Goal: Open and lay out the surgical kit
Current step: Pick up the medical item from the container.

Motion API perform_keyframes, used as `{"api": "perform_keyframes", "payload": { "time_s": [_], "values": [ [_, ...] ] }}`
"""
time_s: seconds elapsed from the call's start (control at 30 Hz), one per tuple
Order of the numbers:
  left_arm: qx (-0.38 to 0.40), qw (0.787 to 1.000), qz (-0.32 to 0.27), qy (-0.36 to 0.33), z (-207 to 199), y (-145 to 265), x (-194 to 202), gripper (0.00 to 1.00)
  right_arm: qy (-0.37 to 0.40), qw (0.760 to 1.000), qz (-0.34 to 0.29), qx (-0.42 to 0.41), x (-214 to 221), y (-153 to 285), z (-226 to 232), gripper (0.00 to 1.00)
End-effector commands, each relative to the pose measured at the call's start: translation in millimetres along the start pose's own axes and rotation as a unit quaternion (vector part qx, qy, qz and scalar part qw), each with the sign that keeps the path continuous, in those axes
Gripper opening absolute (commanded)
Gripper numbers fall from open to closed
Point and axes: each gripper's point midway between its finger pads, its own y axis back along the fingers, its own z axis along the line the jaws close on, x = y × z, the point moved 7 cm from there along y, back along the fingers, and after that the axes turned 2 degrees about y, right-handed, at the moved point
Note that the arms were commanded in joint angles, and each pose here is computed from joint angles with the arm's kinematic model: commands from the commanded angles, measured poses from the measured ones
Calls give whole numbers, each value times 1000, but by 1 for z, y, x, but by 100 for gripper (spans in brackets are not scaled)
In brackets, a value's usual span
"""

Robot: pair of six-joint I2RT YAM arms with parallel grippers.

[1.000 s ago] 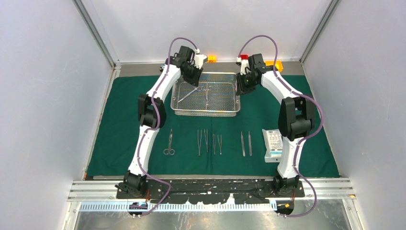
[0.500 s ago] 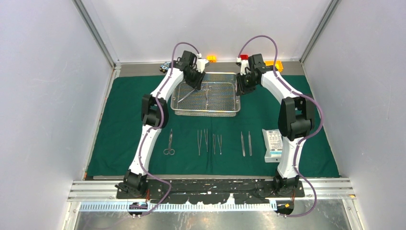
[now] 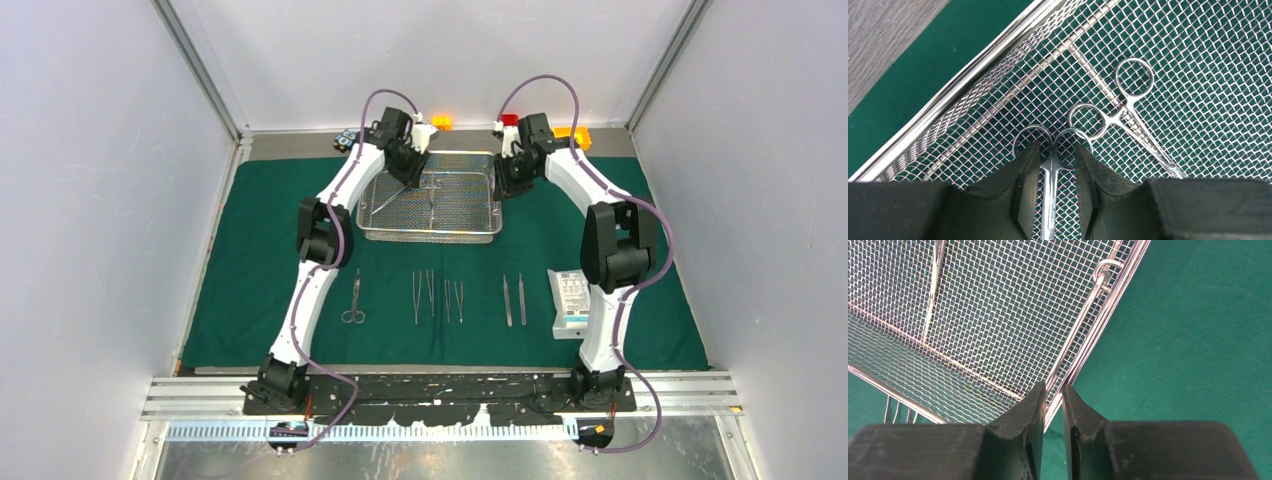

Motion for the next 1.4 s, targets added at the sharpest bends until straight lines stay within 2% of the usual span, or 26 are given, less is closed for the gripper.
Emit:
{"api": "perform_keyframes", "payload": {
  "time_s": [0.0,0.17,0.27,0.53,0.63,0.93,1.37],
  "values": [
    [-15,999,10,-30,2,-2,2,34,0,1000,-17,-5,-10,3,1,24],
    [-14,998,41,-45,-2,-10,13,34,-1,1000,-16,-7,-10,2,1,24],
    [-9,998,45,-45,-6,-13,15,30,-1,1000,-16,-6,-10,3,1,24],
    [10,999,45,-26,-10,-20,19,11,-2,1000,-16,-8,-10,4,2,24],
    [9,999,33,-22,-11,-17,12,0,-2,1000,-16,-8,-10,4,2,24],
    [-2,999,-25,-23,-18,15,-22,0,-3,1000,-15,-9,-9,2,2,24],
    [25,998,-57,-16,-43,49,-43,0,-3,1000,-12,-10,-8,0,1,24]
  ]
}}
